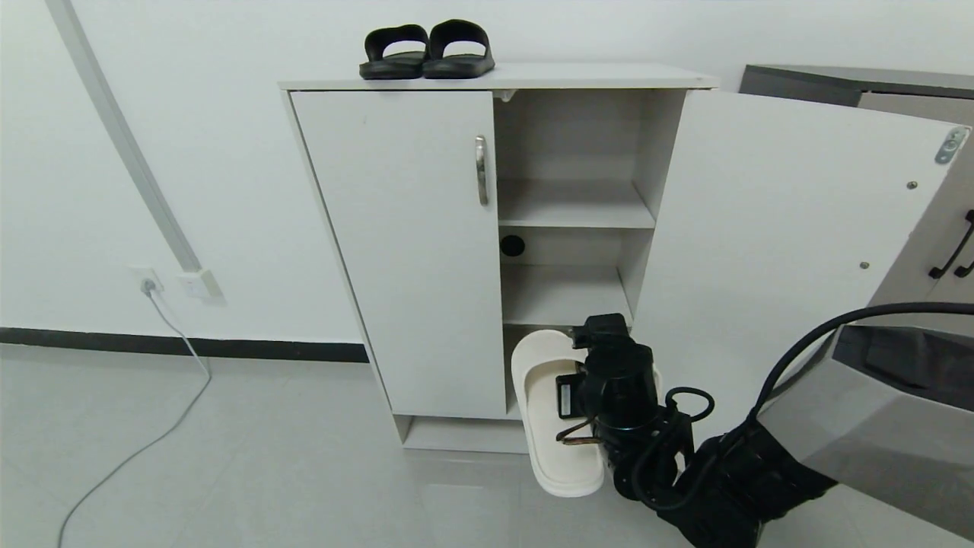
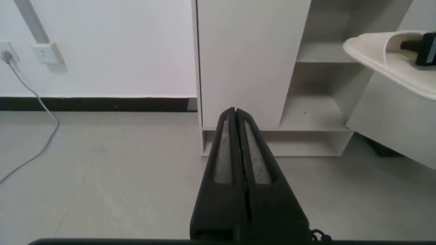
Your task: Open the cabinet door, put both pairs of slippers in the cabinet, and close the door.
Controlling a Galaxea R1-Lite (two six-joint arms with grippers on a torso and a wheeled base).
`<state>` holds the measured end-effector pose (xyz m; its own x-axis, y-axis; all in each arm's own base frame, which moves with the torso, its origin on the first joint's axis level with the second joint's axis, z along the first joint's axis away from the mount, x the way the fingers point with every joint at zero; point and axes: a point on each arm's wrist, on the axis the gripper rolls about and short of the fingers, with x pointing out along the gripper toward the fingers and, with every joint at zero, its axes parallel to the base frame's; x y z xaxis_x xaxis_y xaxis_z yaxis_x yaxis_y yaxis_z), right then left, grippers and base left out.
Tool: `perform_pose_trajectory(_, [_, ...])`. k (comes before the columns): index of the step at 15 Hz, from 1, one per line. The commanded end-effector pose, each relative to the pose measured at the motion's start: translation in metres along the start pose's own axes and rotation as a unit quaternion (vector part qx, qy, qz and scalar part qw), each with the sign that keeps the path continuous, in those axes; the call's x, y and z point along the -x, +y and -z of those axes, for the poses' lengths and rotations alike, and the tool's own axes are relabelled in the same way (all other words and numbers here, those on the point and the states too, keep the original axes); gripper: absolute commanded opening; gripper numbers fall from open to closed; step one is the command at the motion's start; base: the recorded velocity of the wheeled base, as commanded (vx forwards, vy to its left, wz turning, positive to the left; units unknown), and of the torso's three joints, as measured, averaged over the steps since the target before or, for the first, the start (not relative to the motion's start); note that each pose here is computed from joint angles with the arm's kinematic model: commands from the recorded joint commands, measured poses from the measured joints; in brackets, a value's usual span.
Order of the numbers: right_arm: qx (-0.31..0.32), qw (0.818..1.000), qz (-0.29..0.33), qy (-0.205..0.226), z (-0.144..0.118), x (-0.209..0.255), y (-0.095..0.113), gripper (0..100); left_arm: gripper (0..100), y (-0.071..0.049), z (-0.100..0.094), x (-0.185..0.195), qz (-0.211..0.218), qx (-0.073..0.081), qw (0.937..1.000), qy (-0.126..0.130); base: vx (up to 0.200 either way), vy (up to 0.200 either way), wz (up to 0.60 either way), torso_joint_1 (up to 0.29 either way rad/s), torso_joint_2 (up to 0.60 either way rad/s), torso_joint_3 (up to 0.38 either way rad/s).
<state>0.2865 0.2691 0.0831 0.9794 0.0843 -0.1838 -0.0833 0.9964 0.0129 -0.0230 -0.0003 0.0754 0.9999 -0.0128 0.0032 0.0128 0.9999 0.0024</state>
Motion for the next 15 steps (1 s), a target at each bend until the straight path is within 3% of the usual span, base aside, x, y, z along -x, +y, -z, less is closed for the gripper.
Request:
perform_pose_trajectory(1, [0.003, 1.000, 0.001, 0.003, 0.006, -0.007, 0.004, 0, 0, 0.000, 0.000, 0.000, 0.001, 0.000, 1.0000, 0.002, 0.000, 0.000, 0.00, 0.000, 0.00, 0.000])
perform_pose_trajectory(7, [0.006, 1.000, 0.000, 0.001, 0.013, -0.019, 0.013, 0, 0, 0.000, 0.000, 0.000, 0.001, 0.000, 1.0000, 0.002, 0.000, 0.000, 0.00, 0.001, 0.00, -0.017])
perform_pose_trajectory(15, [0.006, 1.000, 0.003, 0.000, 0.018, -0.027, 0.018, 0, 0, 0.000, 0.000, 0.000, 0.001, -0.003, 1.0000, 0.002, 0.000, 0.000, 0.00, 0.004, 0.00, -0.188])
